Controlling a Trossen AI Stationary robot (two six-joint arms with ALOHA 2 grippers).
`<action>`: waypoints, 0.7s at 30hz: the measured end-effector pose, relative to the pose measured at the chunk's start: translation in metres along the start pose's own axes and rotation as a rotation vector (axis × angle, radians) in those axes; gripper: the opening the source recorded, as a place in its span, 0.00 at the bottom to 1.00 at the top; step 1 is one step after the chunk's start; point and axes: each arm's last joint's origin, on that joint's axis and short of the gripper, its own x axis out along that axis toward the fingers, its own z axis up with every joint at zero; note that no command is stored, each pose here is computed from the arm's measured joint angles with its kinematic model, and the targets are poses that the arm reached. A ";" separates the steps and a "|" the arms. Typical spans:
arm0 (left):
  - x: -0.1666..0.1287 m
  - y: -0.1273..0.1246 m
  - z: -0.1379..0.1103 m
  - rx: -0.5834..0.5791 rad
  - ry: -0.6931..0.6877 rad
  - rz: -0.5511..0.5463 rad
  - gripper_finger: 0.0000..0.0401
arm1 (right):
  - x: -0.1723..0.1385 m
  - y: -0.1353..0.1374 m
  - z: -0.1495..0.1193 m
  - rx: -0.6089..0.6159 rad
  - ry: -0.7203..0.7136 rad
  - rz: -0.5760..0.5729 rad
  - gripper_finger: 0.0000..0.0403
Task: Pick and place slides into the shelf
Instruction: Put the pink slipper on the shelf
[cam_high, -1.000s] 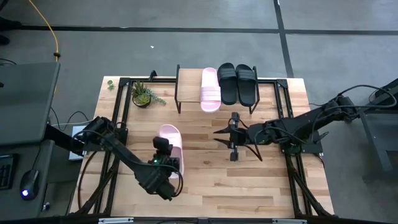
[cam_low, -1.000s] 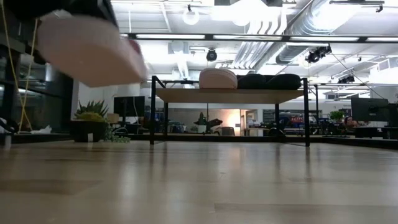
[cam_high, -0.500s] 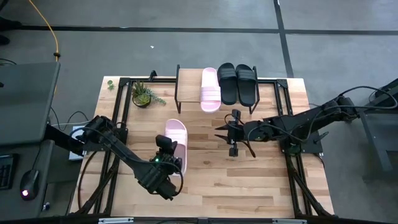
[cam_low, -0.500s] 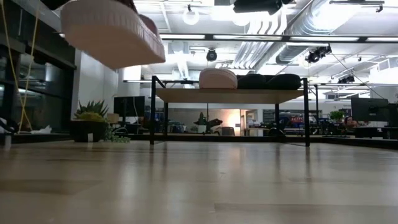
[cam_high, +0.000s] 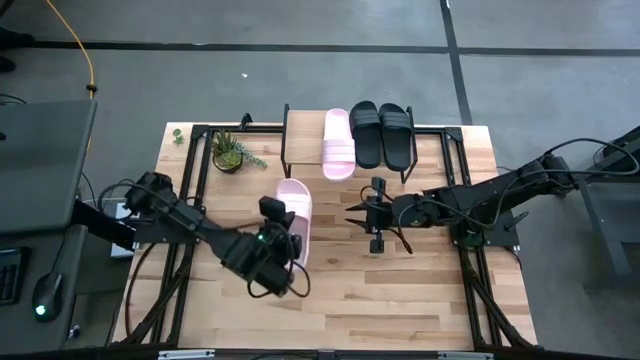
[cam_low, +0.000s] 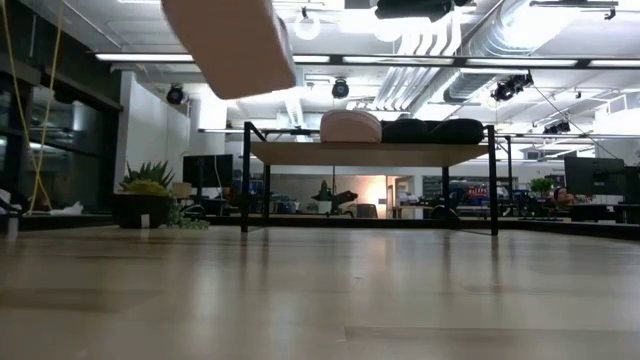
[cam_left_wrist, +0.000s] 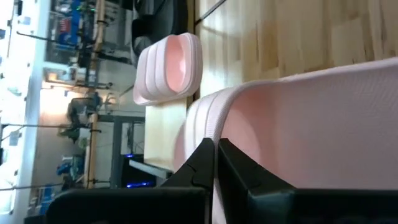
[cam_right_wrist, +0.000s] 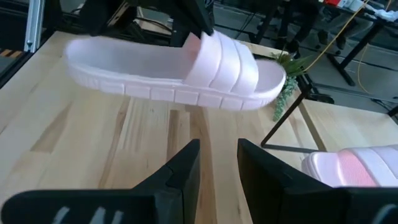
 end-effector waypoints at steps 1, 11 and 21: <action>0.002 0.003 0.001 0.003 -0.002 -0.010 0.00 | 0.000 0.000 0.000 -0.007 0.000 0.000 0.24; 0.025 0.032 0.006 0.019 -0.003 -0.080 0.00 | 0.000 0.000 0.000 -0.015 0.000 0.000 0.24; 0.036 0.051 0.008 -0.021 -0.041 -0.168 0.00 | 0.000 0.000 0.000 -0.015 0.001 0.000 0.24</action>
